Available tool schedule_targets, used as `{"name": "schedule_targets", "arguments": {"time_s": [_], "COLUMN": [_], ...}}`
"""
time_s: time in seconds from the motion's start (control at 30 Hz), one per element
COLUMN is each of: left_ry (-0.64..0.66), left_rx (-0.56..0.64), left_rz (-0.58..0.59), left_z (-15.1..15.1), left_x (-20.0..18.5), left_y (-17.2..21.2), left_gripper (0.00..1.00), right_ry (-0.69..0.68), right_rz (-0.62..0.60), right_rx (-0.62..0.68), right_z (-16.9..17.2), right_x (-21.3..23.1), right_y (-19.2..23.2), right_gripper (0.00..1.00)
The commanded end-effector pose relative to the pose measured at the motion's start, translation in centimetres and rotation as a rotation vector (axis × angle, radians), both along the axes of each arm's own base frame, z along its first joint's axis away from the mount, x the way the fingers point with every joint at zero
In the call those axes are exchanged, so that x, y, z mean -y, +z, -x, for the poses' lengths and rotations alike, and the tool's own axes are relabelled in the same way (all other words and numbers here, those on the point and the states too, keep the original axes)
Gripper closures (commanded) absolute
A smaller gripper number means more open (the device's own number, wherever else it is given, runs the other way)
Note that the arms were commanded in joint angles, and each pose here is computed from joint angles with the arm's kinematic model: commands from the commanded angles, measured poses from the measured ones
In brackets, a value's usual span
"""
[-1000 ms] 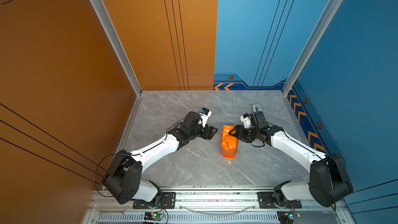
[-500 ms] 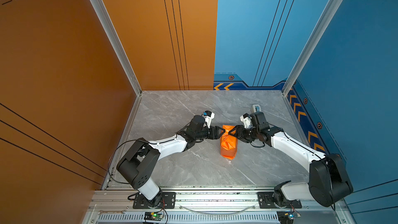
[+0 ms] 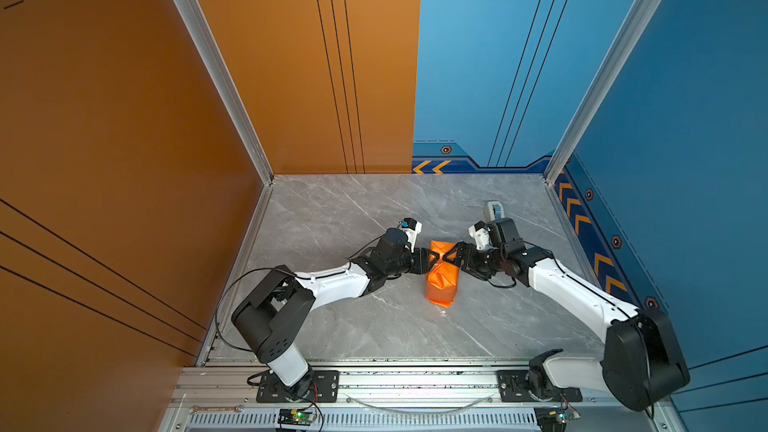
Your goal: Wrap the gift box in paper
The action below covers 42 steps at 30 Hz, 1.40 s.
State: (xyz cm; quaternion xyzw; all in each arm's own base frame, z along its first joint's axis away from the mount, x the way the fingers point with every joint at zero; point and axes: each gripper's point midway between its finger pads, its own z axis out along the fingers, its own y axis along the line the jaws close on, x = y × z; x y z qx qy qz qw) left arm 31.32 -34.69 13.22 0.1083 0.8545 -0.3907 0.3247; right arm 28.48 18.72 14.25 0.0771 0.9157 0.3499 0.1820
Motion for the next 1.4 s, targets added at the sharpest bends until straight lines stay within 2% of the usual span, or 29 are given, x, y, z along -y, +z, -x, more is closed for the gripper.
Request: {"name": "schedule_targets", "arguments": {"time_s": [0.0,0.17,0.3,0.43,0.63,0.87,0.97,1.03,1.13,1.17,1.27,1.37], "left_ry": [0.063,0.066,0.061,0.059,0.058,0.055,0.055,0.054,0.054,0.055,0.056,0.055], "left_rx": [-0.110,-0.106,-0.103,-0.097,-0.085,-0.072,-0.070,-0.067,-0.068,-0.068,-0.064,-0.061], "left_rz": [-0.277,-0.295,-0.295,-0.297,-0.302,-0.313,-0.325,-0.327,-0.333,-0.336,-0.339,-0.342], "left_z": [1.5,1.7,1.8,1.7,1.8,1.8,1.9,1.8,1.8,1.8,1.8,1.8], "left_x": [-3.9,-3.9,-3.7,-3.6,-3.6,-3.6,-3.7,-3.6,-3.6,-3.6,-3.6,-3.5], "left_y": [-6.9,-7.2,-7.1,-6.9,-6.7,-6.6,-6.7,-6.7,-6.9,-6.9,-6.9,-6.8], "left_gripper": [0.46,0.47,0.47,0.46,0.46,0.47,0.47,0.47,0.47,0.47,0.46,0.47], "right_ry": [-0.017,0.065,0.117,0.145,0.143,-0.004,-0.027,-0.019,-0.009,-0.007,0.008,0.074], "right_rz": [0.048,0.075,0.182,0.236,0.266,0.231,0.231,0.210,0.142,0.128,0.111,0.100], "right_rx": [0.010,0.015,0.024,0.003,0.027,-0.079,-0.094,-0.074,0.057,0.102,0.163,0.122], "right_z": [1.4,4.8,6.4,6.6,4.7,4.2,4.5,4.4,3.7,3.5,3.7,4.4], "right_x": [1.2,-0.4,-0.6,-0.7,-1.0,1.8,2.5,2.3,1.3,1.2,1.2,0.3], "right_y": [1.6,1.9,0.9,-0.4,-0.8,-3.1,-3.1,-2.2,1.4,2.6,4.2,3.4], "right_gripper": [0.14,0.18,0.17,0.18,0.21,0.48,0.54,0.52,0.30,0.26,0.22,0.22]}}
